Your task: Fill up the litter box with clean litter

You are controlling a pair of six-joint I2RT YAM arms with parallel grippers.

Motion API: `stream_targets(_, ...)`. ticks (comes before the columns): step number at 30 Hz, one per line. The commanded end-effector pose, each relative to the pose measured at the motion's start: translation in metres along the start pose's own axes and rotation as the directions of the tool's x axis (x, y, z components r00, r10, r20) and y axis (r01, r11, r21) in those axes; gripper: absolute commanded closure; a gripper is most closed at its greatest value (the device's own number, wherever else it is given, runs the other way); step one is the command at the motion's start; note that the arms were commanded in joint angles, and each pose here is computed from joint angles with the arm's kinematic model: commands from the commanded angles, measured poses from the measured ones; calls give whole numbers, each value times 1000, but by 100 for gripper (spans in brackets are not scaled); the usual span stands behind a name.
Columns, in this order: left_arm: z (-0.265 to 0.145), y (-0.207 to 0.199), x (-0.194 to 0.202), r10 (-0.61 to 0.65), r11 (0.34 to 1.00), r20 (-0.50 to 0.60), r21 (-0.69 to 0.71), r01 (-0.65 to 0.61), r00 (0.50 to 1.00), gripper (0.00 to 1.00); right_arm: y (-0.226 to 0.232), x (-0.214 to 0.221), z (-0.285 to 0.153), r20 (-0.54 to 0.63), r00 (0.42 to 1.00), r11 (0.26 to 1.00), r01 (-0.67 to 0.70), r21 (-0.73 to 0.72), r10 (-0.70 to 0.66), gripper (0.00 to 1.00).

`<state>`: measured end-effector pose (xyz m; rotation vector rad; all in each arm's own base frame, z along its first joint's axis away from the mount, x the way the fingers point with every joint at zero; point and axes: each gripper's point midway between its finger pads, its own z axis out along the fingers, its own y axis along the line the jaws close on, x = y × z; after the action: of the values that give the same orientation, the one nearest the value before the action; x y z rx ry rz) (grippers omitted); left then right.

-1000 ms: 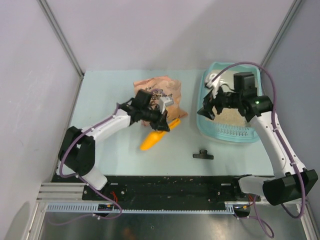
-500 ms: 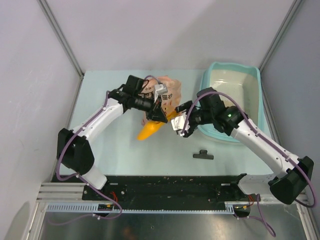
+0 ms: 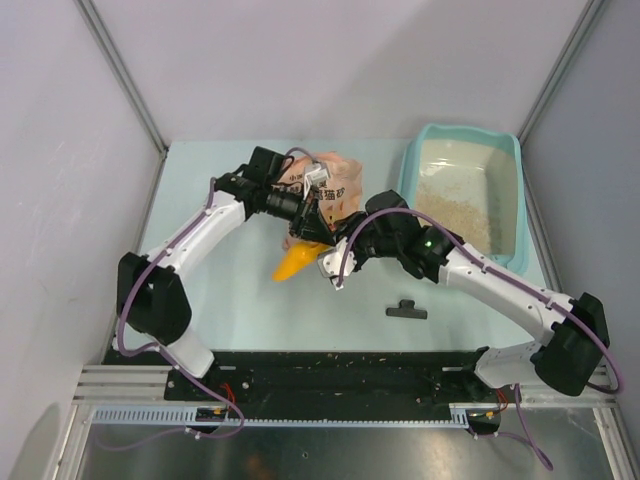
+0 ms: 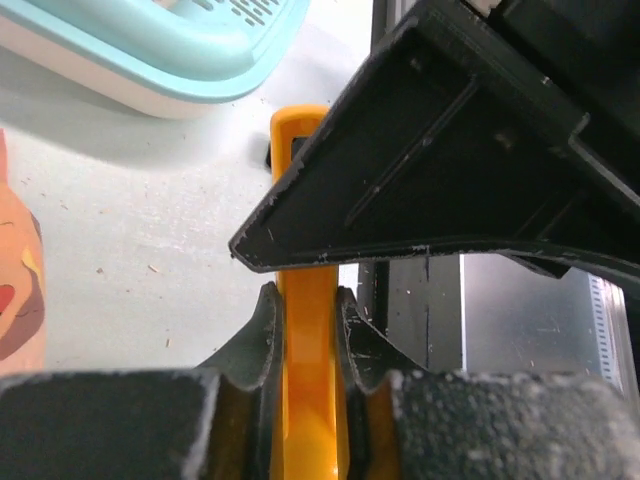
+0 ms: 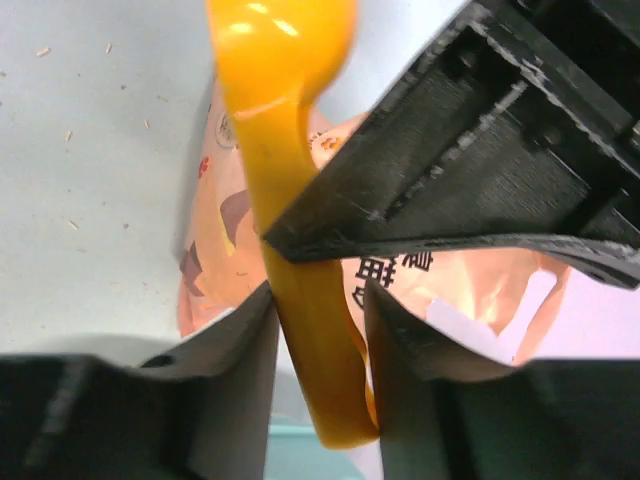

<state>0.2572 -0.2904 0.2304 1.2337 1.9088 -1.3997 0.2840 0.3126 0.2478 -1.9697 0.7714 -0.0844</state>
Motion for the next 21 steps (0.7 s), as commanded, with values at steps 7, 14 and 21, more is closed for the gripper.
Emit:
stream_targets(7, -18, -4, -25, 143, 988, 24, -67, -141, 989, 54, 4, 14, -21, -65, 998, 1000, -12, -13, 12, 98)
stream_targets(14, -67, -3, -57, 514, 782, -79, -366, -505, 854, 39, 50, 8, -66, -114, 946, 931, -321, -174, 305, 100)
stream_targets(21, -95, -22, -77, 753, 470, -192, -513, -718, 630, 37, 51, -4, -78, -181, 592, 546, -800, -251, 785, 100)
